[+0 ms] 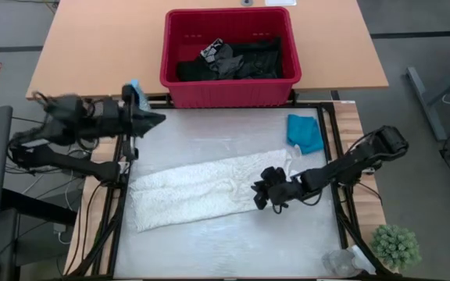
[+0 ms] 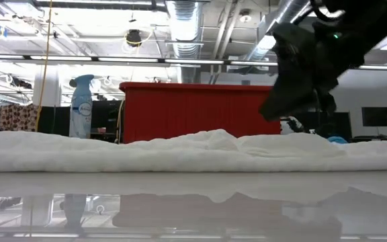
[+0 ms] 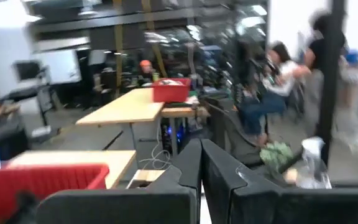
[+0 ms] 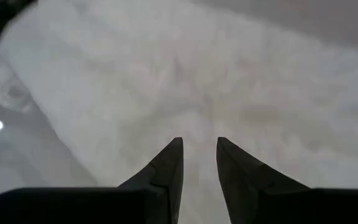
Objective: Fold laundry
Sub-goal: Fold the white shirt
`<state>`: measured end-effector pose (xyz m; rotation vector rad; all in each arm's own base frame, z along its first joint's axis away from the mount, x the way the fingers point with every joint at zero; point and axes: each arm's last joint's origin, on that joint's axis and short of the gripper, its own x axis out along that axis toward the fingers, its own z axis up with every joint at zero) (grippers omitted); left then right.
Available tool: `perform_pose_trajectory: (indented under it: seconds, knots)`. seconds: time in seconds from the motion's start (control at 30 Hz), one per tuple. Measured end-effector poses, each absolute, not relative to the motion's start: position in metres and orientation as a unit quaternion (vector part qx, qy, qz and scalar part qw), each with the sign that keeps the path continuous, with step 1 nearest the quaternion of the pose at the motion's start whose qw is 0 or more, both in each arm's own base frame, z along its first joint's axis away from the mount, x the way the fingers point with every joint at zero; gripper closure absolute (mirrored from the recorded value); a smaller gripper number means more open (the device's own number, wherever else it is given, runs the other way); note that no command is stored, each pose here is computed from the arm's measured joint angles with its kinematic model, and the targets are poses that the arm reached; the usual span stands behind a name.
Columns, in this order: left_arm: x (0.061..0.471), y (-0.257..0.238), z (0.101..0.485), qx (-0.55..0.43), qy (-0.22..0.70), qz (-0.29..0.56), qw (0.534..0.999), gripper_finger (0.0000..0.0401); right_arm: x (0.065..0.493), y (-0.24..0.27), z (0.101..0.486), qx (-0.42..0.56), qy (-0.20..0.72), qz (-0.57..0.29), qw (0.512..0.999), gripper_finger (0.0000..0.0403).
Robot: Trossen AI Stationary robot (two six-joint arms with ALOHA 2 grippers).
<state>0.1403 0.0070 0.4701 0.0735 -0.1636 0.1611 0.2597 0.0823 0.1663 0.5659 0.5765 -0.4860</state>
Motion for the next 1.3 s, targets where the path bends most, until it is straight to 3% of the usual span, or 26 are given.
perform_pose_trajectory:
  seconds: [0.27, 0.5, 0.7, 0.97, 1.3]
  knots:
    - [0.145, 0.009, 0.364, -0.1, -0.129, 0.103, 0.981, 0.0401, 0.267, 0.083, 0.122, 0.287, 0.333, -0.279, 0.854, 0.0283]
    - [0.161, 0.011, 0.3, -0.218, -0.072, 0.131, 0.964, 0.0401, 0.277, 0.084, 0.107, 0.317, 0.337, -0.263, 0.847, 0.0283]
    - [0.168, 0.012, 0.286, -0.279, -0.051, 0.15, 0.947, 0.0401, 0.273, 0.08, 0.139, 0.314, 0.292, -0.243, 0.87, 0.0283]
    - [0.165, -0.001, 0.287, -0.232, -0.007, 0.141, 0.962, 0.0401, 0.271, 0.07, 0.184, 0.259, 0.224, -0.199, 0.918, 0.0283]
    - [0.165, -0.012, 0.28, -0.208, 0.021, 0.17, 0.963, 0.0401, 0.305, 0.049, 0.162, 0.245, 0.198, -0.139, 0.939, 0.0285]
